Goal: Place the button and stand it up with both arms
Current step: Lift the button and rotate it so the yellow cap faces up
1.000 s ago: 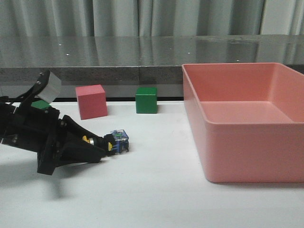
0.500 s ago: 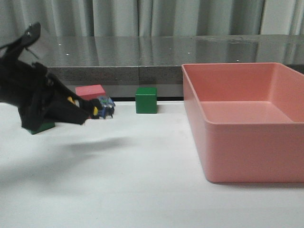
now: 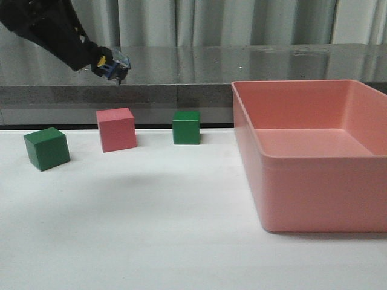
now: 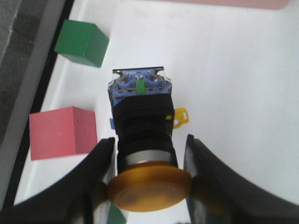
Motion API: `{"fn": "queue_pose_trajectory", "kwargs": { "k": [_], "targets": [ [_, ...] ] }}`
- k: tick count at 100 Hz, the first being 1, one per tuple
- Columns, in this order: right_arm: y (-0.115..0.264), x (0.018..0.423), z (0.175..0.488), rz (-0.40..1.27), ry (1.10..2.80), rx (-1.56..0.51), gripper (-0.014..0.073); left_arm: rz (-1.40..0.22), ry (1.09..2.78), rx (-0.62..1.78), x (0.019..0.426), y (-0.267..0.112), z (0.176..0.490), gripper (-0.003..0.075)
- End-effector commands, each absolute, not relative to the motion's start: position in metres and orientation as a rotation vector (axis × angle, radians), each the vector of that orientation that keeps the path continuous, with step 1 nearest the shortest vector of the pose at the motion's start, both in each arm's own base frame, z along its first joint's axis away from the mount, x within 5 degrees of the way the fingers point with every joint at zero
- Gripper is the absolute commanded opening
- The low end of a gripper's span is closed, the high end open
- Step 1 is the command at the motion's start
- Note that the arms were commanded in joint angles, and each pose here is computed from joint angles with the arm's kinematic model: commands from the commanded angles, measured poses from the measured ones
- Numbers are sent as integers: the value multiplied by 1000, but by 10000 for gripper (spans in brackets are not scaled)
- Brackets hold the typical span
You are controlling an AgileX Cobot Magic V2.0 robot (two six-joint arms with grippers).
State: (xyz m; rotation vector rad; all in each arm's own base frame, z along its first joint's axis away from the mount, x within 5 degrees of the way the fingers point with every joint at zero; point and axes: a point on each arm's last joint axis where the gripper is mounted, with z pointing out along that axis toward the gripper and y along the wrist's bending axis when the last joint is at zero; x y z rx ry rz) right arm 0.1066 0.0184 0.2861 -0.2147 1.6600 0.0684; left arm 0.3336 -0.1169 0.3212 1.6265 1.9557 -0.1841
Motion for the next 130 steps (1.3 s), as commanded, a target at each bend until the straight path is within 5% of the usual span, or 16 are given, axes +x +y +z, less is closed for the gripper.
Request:
{"fn": "queue_pose_trajectory", "kwargs": {
  "k": [1, 36, 74, 130],
  "targets": [
    [15, 107, 301, 50, 1572, -174, -61, -38, 2001, 1602, 330, -123, 349, -19],
    [15, 107, 301, 50, 1572, -174, -61, 293, 2186, 1905, 342, -162, 314, -19],
    [15, 107, 301, 50, 1572, -174, -61, 557, 2117, 2099, 339, -213, 273, -18],
    [15, 107, 301, 50, 1572, -174, -61, 403, 2226, 2052, 327, -232, 253, -18]
  ]
}}
